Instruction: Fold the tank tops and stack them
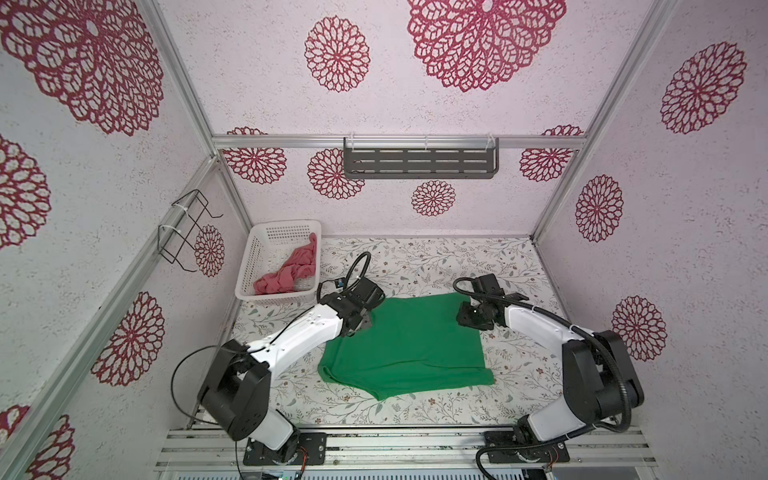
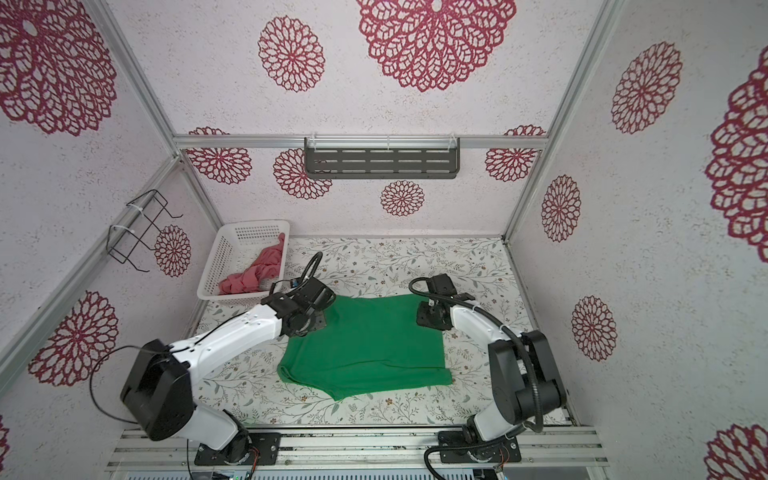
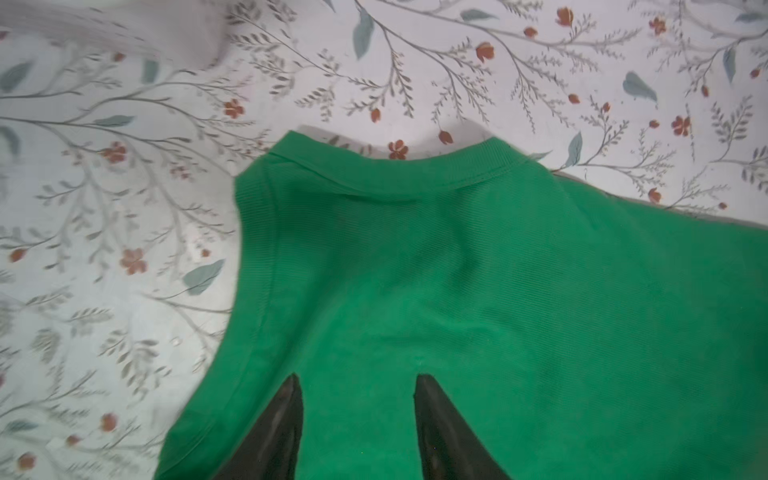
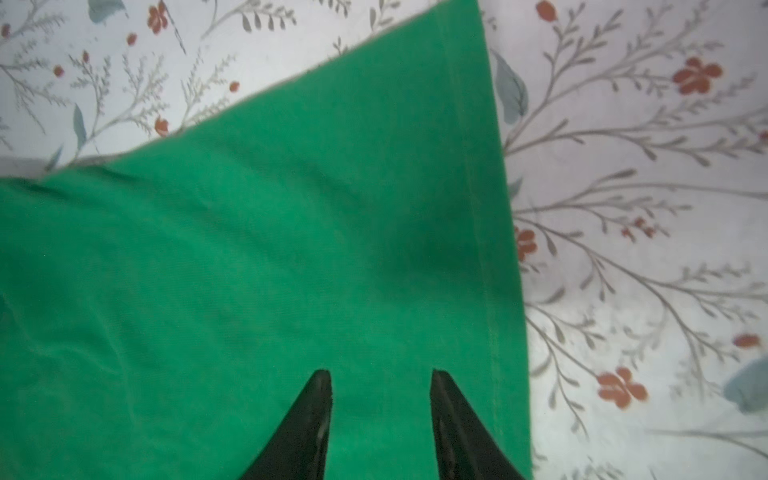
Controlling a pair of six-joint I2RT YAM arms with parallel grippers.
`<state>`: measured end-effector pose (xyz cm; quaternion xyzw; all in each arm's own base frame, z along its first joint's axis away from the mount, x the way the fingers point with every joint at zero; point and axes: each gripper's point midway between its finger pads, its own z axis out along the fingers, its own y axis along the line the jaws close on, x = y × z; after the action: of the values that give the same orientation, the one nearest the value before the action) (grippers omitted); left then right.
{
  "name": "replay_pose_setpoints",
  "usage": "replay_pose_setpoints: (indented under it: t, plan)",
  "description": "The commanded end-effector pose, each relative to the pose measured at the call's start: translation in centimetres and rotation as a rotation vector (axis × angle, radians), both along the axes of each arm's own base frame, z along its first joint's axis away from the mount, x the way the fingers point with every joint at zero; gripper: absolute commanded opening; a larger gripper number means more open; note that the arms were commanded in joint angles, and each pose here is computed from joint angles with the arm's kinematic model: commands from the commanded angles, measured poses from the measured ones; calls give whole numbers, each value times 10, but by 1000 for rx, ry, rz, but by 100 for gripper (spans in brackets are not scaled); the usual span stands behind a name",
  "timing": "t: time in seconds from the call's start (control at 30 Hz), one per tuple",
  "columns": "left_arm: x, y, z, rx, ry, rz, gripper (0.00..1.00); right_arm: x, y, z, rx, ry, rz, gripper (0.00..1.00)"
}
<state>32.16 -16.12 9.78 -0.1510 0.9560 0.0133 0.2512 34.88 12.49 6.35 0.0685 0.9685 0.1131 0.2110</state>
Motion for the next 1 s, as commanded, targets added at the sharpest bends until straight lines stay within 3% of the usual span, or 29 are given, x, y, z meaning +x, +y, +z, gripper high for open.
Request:
replay_pose_setpoints:
  t: [0.0, 0.27, 0.43, 0.6, 0.8, 0.97]
  plan:
    - [17, -8, -20, -47, -4, -11, 46, 31, 5, -3, 1, -76, -28, 38]
    - [29, 2, -60, -88, 1, 84, 44, 41, -9, -46, -68, -36, -74, 31]
    - [49, -10, -83, -98, -4, 97, 45, 15, -47, -58, -151, 17, -160, 31]
    - [98, -58, -99, -171, -37, -13, 47, -20, -84, -52, -161, 28, -257, 31]
    - [164, -126, -45, -256, -189, -276, 57, -41, -88, -2, -130, -54, -239, 34]
    - [158, -90, 12, -143, -229, -287, 65, -53, -71, 26, -70, -97, -131, 43]
